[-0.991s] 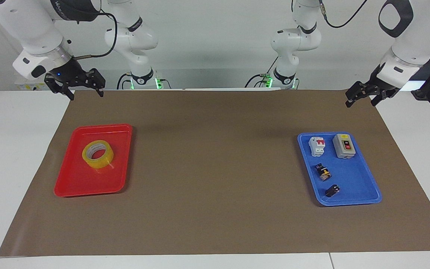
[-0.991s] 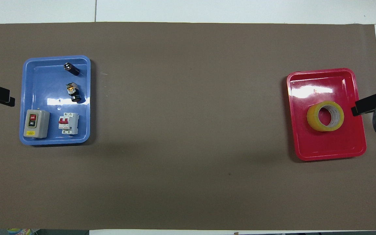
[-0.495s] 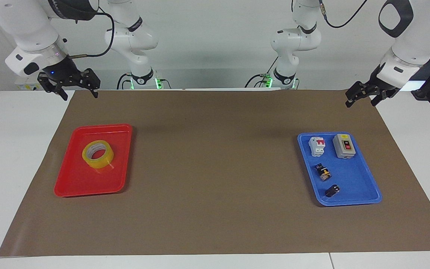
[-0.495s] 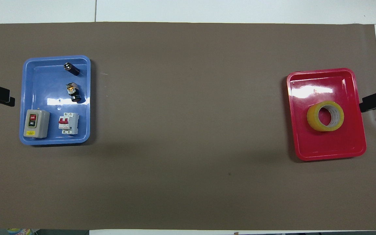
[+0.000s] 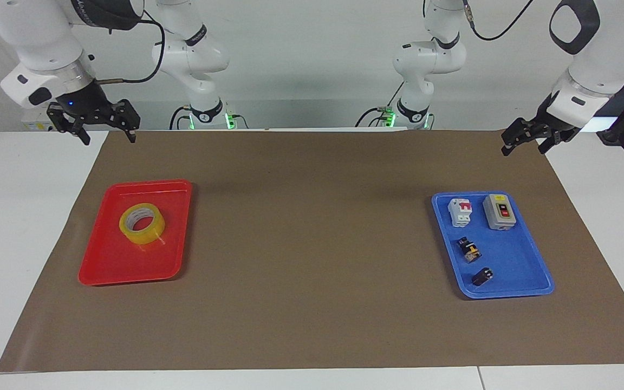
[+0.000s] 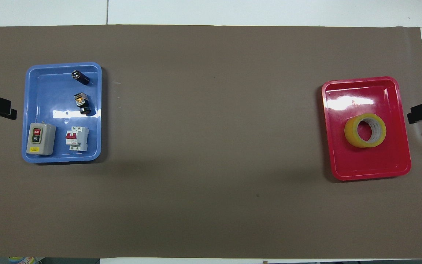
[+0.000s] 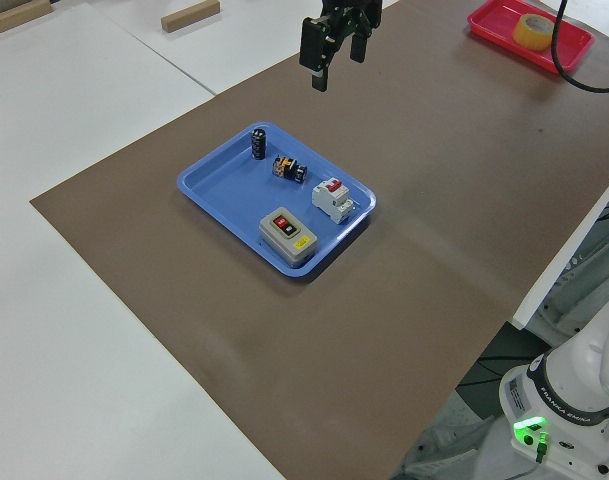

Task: Place and move tape with both arms

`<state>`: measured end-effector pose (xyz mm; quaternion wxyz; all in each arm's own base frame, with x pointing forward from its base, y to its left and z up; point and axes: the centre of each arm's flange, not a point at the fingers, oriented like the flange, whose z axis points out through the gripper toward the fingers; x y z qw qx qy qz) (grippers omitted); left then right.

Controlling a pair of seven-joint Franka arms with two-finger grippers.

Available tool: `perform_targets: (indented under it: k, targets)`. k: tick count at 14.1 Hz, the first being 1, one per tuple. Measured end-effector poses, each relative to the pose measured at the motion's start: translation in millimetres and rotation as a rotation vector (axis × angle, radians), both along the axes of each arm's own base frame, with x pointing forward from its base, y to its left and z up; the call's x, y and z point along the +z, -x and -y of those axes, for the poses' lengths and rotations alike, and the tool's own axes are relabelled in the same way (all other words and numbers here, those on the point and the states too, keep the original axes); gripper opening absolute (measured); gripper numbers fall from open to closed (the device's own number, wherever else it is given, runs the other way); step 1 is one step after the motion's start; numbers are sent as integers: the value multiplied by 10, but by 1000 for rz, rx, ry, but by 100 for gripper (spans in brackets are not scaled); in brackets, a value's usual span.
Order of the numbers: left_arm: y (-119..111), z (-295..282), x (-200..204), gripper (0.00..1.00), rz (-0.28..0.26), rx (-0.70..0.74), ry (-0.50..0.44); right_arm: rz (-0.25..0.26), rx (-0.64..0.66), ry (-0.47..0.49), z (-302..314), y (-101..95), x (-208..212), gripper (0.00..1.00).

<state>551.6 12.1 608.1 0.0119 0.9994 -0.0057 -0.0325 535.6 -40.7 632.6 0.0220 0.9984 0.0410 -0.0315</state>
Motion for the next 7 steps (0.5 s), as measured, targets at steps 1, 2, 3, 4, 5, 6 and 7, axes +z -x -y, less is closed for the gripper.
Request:
perform_targets:
  k: [1, 2, 3, 4, 5, 6, 7]
  targets:
    - [0, 0, 0, 100, 0, 0, 0, 0, 0, -3, -1, 0, 0, 100]
    - [0, 0, 0, 100, 0, 0, 0, 0, -2, -8, 1, 0, -1, 100]
    - [0, 0, 0, 100, 0, 0, 0, 1, -4, -12, 13, 1, -1, 100]
    - [0, 0, 0, 100, 0, 0, 0, 1, -7, -14, 27, 2, -1, 100]
    - [0, 0, 0, 100, 0, 0, 0, 1, -9, -15, 33, 3, -1, 100]
    - [0, 0, 0, 100, 0, 0, 0, 1, -8, -16, 29, 2, -1, 100]
    - [0, 0, 0, 100, 0, 0, 0, 1, -7, -18, 20, 1, -2, 100]
